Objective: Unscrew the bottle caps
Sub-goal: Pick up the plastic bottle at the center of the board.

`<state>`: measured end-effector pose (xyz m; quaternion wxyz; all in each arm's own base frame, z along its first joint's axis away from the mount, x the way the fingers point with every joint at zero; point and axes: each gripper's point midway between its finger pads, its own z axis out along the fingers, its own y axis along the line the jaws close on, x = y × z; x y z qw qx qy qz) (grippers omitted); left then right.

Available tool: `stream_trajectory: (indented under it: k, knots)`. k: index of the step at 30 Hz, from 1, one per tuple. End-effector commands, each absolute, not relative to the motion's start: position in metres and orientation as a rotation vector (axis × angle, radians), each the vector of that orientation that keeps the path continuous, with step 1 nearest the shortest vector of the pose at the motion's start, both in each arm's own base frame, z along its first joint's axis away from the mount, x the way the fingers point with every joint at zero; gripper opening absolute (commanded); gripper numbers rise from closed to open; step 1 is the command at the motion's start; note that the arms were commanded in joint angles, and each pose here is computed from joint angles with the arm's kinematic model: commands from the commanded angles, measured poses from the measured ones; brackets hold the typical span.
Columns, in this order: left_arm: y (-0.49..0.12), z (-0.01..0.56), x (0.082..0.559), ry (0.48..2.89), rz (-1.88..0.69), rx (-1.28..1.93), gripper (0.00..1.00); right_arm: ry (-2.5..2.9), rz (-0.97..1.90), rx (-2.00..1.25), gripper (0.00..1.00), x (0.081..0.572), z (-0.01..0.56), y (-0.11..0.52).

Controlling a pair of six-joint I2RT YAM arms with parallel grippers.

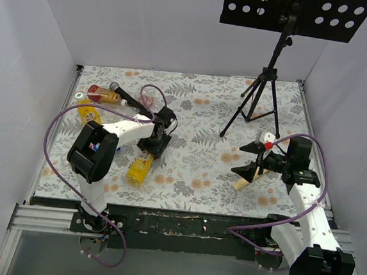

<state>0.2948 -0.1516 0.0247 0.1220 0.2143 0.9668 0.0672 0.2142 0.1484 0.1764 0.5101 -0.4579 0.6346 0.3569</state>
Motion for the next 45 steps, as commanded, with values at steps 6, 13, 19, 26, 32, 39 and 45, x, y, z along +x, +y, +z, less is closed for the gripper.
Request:
stream_trajectory:
  k: [6, 13, 19, 26, 32, 39, 45]
  knots:
    - [-0.222, 0.073, 0.279, 2.675, -0.238, 0.599, 0.13, 1.514, 0.832, -1.128, 0.98, 0.209, 0.179, 0.146]
    - [-0.305, 0.175, 0.278, 2.289, -0.770, 0.541, 0.03, 1.573, 0.862, -1.231, 0.98, 0.197, 0.192, 0.143]
    - [-0.340, 0.239, 0.279, 2.024, -1.039, 0.399, 0.00, 1.661, 1.000, -1.249, 0.95, 0.189, 0.206, 0.153]
    - [-0.353, 0.289, 0.279, 1.780, -1.124, 0.241, 0.00, 1.691, 1.136, -1.257, 0.94, 0.172, 0.223, 0.170]
    - [-0.359, 0.305, 0.276, 1.672, -1.144, 0.125, 0.00, 1.707, 1.153, -1.219, 0.95, 0.168, 0.235, 0.172]
    - [-0.362, 0.303, 0.285, 1.645, -1.078, 0.005, 0.00, 1.770, 1.191, -1.164, 0.94, 0.173, 0.248, 0.185]
    - [-0.375, 0.294, 0.286, 1.644, -1.048, -0.058, 0.00, 1.847, 1.076, -1.015, 0.94, 0.204, 0.250, 0.199]
